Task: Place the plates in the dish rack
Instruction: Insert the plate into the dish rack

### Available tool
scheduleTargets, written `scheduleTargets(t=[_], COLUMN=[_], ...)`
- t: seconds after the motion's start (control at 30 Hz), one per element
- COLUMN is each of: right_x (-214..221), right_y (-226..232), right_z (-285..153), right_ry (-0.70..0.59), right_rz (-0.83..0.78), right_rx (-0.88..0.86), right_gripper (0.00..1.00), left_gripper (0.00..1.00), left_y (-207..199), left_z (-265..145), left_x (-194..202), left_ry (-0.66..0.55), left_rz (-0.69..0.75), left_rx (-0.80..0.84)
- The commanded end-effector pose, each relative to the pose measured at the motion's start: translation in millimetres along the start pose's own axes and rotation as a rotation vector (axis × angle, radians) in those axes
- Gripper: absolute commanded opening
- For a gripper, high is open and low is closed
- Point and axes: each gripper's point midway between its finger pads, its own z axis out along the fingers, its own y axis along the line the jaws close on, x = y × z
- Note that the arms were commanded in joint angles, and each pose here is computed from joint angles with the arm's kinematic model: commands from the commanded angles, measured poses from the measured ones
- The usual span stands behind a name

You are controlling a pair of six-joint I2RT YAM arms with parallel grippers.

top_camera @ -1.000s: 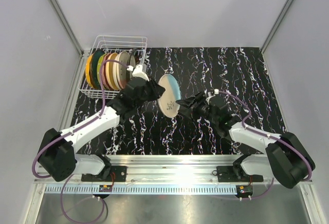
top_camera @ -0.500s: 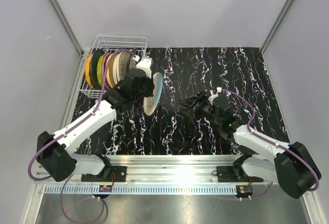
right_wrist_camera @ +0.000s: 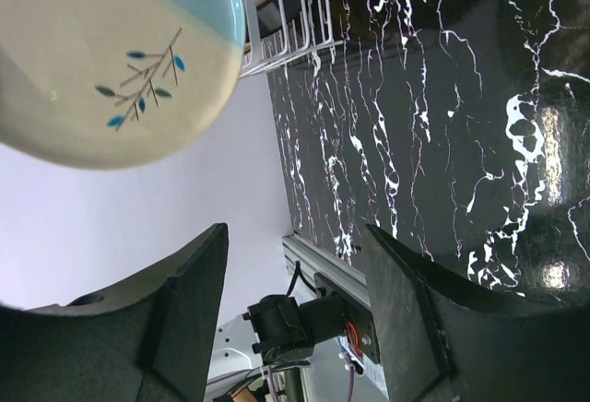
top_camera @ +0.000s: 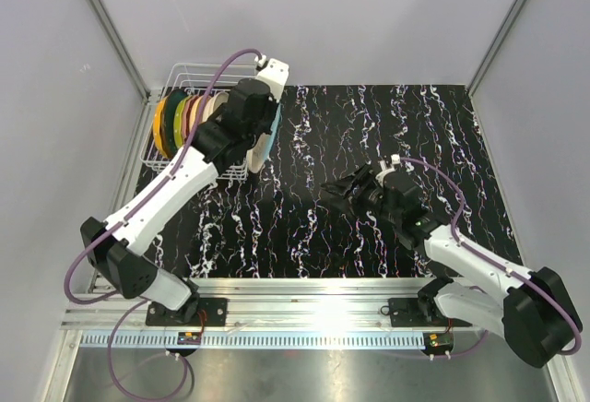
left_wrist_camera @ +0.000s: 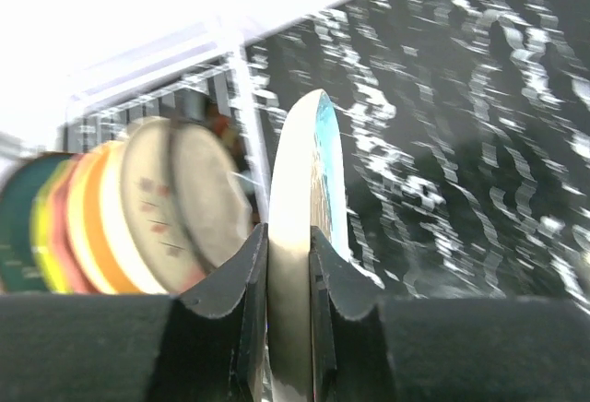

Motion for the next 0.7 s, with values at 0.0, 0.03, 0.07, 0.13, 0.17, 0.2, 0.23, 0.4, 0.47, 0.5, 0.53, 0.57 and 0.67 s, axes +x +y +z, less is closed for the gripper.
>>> scheduleTargets(t=[0.0, 0.03, 0.07, 0.13, 0.17, 0.2, 0.23, 0.4, 0.47, 0.5, 0.53, 0.57, 0.67], right_x=[-10, -10, -10, -10, -9, -9, -9, -11, -10, -10, -10, -10, -10], right_y=[19, 17, 17, 15, 14, 14, 13, 12, 10, 10, 9, 7, 4], right_z=[-6, -6, -6, -5, -5, -4, -4, 1, 3, 4, 5, 6, 7], right_ry=[-0.043, -0.046, -0.046, -0.046, -0.043, -0.039, -0.038, -0.034, -0.028, -0.024, -0.021, -0.017, -0.013], right_rz=[-0.069, -0.070, -0.072, -0.077, -0.085, -0.089, -0.092, -0.120, -0.127, -0.128, -0.127, -0.126, -0.125], right_rx=[-0.026, -0.020, -0.019, -0.012, -0.011, -0.009, -0.003, 0.009, 0.016, 0.017, 0.015, 0.019, 0.026], right_gripper=[0.66, 0.66, 0.66, 0.66, 0.66, 0.66, 0.66, 0.67, 0.67, 0.68, 0.67, 0.67, 0.68], left_gripper=[0.00, 0.00, 0.00, 0.00, 0.00, 0.00, 0.00, 0.00, 0.00, 0.00, 0.00, 0.00, 0.00], left_y=[47, 53, 56, 62, 64, 66, 66, 65, 65, 64, 63, 64, 67], left_z=[-13, -10, -9, -2, 0, 1, 4, 17, 21, 26, 27, 31, 36], left_x=[-61, -63, -64, -66, -67, -69, -70, -67, -66, -62, -61, -58, -51], left_ry=[-0.150, -0.153, -0.150, -0.144, -0.140, -0.143, -0.141, -0.126, -0.120, -0.110, -0.108, -0.100, -0.093], left_rz=[0.012, 0.012, 0.034, 0.066, 0.079, 0.090, 0.112, 0.146, 0.153, 0.159, 0.158, 0.157, 0.130], left_rx=[-0.202, -0.251, -0.270, -0.310, -0.321, -0.334, -0.346, -0.365, -0.377, -0.377, -0.378, -0.385, -0.393])
